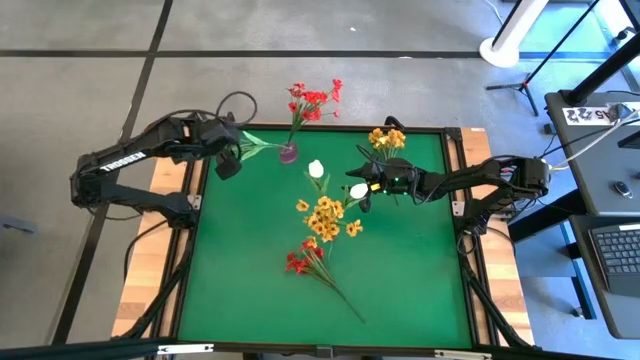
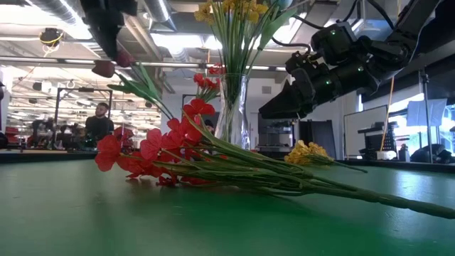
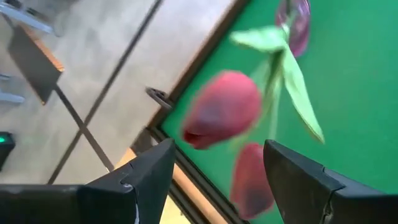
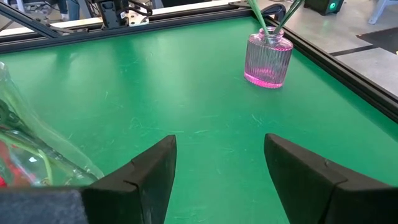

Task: Sort flowers into vase by color
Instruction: Put the yellow flowers into the transparent vase

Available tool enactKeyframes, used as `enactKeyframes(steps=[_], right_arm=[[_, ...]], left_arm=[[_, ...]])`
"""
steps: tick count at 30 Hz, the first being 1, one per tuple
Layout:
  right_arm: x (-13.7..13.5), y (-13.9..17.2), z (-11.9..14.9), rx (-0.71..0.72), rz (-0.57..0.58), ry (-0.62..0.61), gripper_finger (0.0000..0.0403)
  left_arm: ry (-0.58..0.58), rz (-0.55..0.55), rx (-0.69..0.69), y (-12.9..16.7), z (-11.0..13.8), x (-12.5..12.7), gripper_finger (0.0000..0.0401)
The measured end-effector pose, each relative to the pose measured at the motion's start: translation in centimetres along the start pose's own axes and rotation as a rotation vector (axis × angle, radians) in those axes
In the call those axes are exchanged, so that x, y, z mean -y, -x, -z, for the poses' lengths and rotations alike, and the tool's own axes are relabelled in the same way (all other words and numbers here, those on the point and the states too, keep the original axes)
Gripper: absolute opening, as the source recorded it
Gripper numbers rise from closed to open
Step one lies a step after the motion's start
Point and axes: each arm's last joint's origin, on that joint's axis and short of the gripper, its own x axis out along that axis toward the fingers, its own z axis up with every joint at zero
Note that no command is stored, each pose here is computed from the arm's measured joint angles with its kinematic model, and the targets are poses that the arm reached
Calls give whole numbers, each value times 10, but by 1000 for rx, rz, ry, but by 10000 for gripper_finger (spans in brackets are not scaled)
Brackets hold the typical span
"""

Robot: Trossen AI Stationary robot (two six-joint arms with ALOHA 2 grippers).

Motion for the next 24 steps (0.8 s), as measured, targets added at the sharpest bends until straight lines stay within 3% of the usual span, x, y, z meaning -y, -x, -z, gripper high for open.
enactKeyframes(steps=[10,14,18,21,24], right_arm=[[0,0,0,0,1,-1,241],[0,0,0,0,-3,-1,241],[-2,1,0,-2,-66,-23,241],[-3,4,-3,0,-100,-25,241],[-2,11,-7,-23,-44,-17,241]], left_arm=[[170,21,247,57,-18,-34,239],[248,180,363,76,-25,-37,239],[253,390,477,94,-27,-30,239],[225,484,517,101,-25,-16,239],[203,543,547,102,-23,6,239]])
